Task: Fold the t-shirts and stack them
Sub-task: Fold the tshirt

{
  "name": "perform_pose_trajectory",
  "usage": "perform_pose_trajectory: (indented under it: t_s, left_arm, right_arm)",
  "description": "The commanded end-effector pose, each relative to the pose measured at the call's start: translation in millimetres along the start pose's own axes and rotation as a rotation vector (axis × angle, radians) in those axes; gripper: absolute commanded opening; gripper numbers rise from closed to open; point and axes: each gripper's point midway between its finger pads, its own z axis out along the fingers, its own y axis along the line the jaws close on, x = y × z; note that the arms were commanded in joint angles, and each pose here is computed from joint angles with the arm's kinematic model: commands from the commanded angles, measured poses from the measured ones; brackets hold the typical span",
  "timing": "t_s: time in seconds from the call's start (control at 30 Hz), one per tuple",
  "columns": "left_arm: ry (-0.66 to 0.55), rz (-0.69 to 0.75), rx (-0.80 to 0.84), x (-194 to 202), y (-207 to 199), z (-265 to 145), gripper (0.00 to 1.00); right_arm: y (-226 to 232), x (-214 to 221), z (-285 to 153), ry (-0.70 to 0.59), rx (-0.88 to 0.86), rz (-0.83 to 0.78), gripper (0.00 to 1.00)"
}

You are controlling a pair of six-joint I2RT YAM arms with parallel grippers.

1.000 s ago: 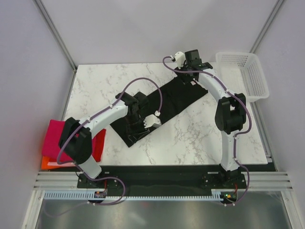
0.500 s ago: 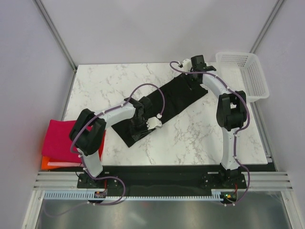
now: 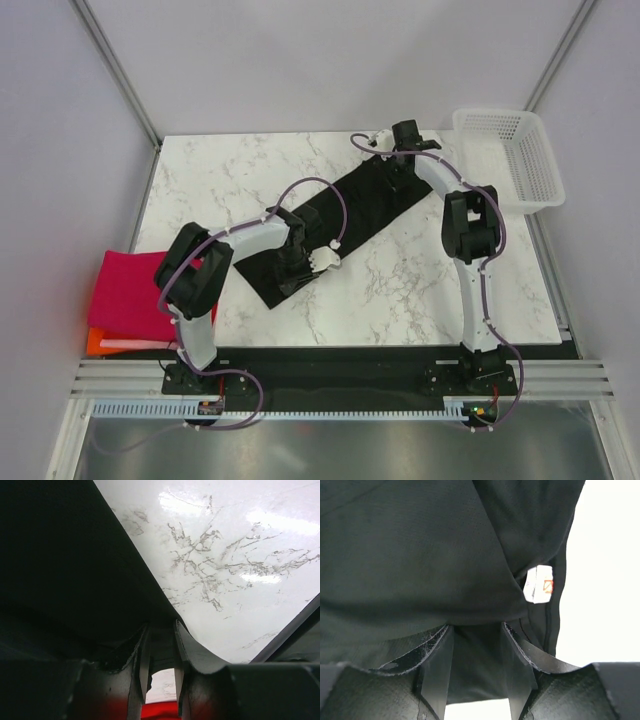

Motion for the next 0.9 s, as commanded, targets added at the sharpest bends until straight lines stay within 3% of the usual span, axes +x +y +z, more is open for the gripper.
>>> perform_pose_trajectory:
  t_s: [0.0,0.2,0.5,0.7,0.87]
  left_arm:
    - [0.011,-0.021,0.066,-4.1,-10.9,24.2,0.31]
    - [0.003,0.02,0.119,-29.4,-35.1,29.7,0.31]
    - [-0.048,0.107,0.239,-85.1,-88.1,16.9,0.31]
    - [-0.101,0.153,0.22,-112.4,-101.8,-17.1,0.31]
    - [-0.148,0.251,0.063,-124.0,-81.7,-63.5,0.31]
  right_arm:
    - [3.8,-2.9,18.9,0.02,-0.003,-0.04,0.5]
    - [0.7,-26.1,37.7,-0.018,0.047,-0.075,0.52]
    - [33.1,-60.4,49.1,-0.093,0.049,-0.194,0.53]
    - [34.2,-76.7,10.7,-0.123,0.069,-0.19,0.54]
    - [6.2,-106.3,-68.5,-0.199,0.167,-0.214,0.55]
